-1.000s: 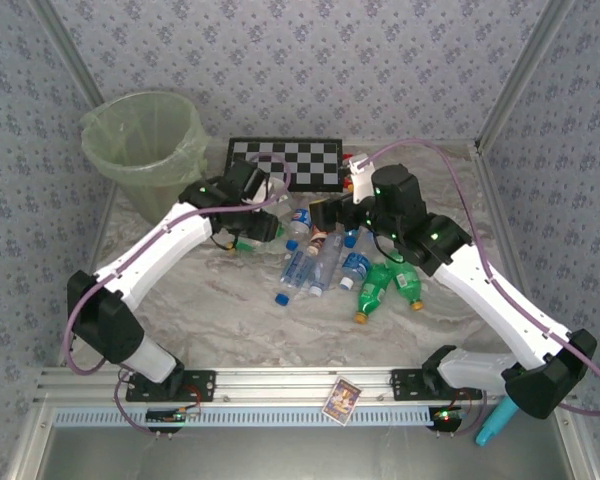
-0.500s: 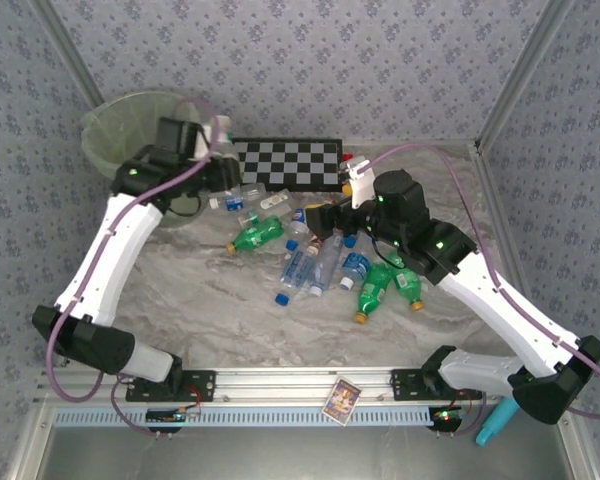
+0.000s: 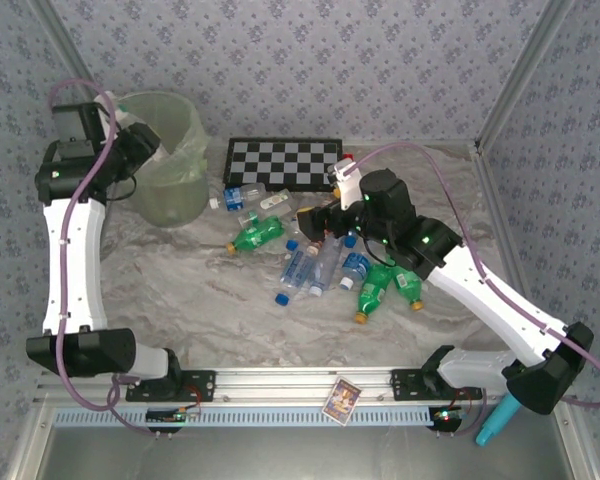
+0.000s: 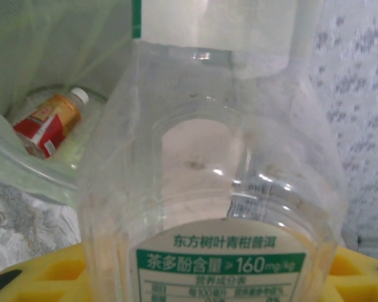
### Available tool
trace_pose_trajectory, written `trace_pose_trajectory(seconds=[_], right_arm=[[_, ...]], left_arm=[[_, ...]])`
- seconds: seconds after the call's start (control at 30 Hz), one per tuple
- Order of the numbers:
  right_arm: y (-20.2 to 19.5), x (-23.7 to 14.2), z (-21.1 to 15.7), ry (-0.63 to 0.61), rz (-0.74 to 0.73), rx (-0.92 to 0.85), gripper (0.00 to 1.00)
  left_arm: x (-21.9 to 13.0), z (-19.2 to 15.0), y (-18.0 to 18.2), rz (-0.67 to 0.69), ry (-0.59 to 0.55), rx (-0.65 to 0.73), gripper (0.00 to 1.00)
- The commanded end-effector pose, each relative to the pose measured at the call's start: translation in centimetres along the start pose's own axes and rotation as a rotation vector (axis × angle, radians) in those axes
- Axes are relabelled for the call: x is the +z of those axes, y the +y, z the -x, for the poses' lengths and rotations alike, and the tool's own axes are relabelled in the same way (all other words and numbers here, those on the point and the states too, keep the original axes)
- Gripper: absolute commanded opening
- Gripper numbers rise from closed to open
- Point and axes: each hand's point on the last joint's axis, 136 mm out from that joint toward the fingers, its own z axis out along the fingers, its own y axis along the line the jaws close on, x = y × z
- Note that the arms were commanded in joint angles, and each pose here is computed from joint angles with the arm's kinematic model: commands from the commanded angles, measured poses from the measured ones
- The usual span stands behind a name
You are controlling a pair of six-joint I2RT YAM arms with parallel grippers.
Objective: Put the plastic bottles in the bin
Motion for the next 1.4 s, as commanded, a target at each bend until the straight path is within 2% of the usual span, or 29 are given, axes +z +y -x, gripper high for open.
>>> trace_pose_trajectory(seconds=[0.0,0.23,0.37,0.67,0.77,0.9,1.03,1.37], right_arm=[[-0.1,-2.0,1.2,-0.044,-0.024,-0.025,0.99],[-1.2,-3.7,0.6,-0.051,-0.082,-0.029,0.99],[-1.6,-4.2,0.2,-0.055,-0.104,-0.024,0.99],[-2.2,-4.7,-0.6,-0.036,-0.126,-0.022,0.99],[-2.3,-4.2,-0.3,-0.039,-0.117,-0.017,0.99],[-2.2,-3.2,0.1,-0.041,-0.105,-0.015,0.99],[-2.0,-2.4,0.5,-0.040,-0.087,-0.016,0.99],[-1.5,-0.9,0.9,-0.036,-0.046,-0.015,0.99]], left_arm=[[0.3,2.9,0.5,0.011,-0.068,-0.107,0.52],[2.6,6.8,0.5,-0.009,-0.124,-0.222,0.52],[4.1,8.2,1.8,0.063,-0.137,-0.227,0.52],[6.7,8.4,3.5,0.129,-0.104,-0.263,0.53],[6.8,8.2,3.7,0.137,-0.099,-0.262,0.61],[6.2,8.2,4.1,0.158,-0.107,-0.251,0.86],[5.2,8.1,4.2,0.174,-0.116,-0.242,0.91],[2.9,6.6,4.1,0.169,-0.113,-0.232,0.92]])
